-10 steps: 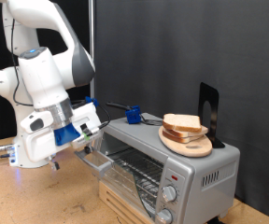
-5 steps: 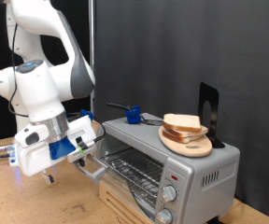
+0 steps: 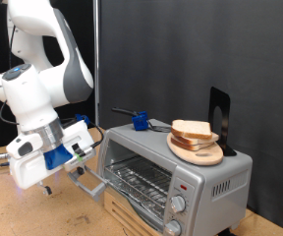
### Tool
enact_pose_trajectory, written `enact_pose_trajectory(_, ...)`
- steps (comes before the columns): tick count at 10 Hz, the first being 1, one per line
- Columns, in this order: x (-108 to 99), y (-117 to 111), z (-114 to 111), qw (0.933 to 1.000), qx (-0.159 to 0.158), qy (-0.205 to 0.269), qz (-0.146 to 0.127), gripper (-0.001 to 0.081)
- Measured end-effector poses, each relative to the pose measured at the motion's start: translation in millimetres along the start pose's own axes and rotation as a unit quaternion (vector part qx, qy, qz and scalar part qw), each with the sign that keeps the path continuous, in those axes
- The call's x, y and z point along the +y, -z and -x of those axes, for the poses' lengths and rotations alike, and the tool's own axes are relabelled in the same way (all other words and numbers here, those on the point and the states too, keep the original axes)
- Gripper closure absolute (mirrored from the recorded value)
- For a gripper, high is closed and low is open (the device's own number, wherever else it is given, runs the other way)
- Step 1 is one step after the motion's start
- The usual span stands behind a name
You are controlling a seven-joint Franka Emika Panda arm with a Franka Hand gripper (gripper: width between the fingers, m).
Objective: Make a piece of toast with the oven
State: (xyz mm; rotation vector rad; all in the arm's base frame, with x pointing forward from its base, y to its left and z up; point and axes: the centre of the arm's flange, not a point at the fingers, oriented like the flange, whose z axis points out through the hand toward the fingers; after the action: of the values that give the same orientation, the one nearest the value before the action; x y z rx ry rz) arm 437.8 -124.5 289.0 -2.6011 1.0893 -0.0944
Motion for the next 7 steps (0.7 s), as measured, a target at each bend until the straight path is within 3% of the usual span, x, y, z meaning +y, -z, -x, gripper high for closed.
enact_pose_trajectory(2, 7.8, -3.4, -4.3, 0.9996, 0.017, -0.006, 0.023, 0.0124)
enact_pose_trajectory(4, 16.6, -21.1, -11.3, 0.9976, 0.041, -0.022, 0.05, 0.0124)
enact_pose_trajectory(7, 28.5, -44.0, -24.0, 0.9958, 0.058, -0.038, 0.059, 0.0124)
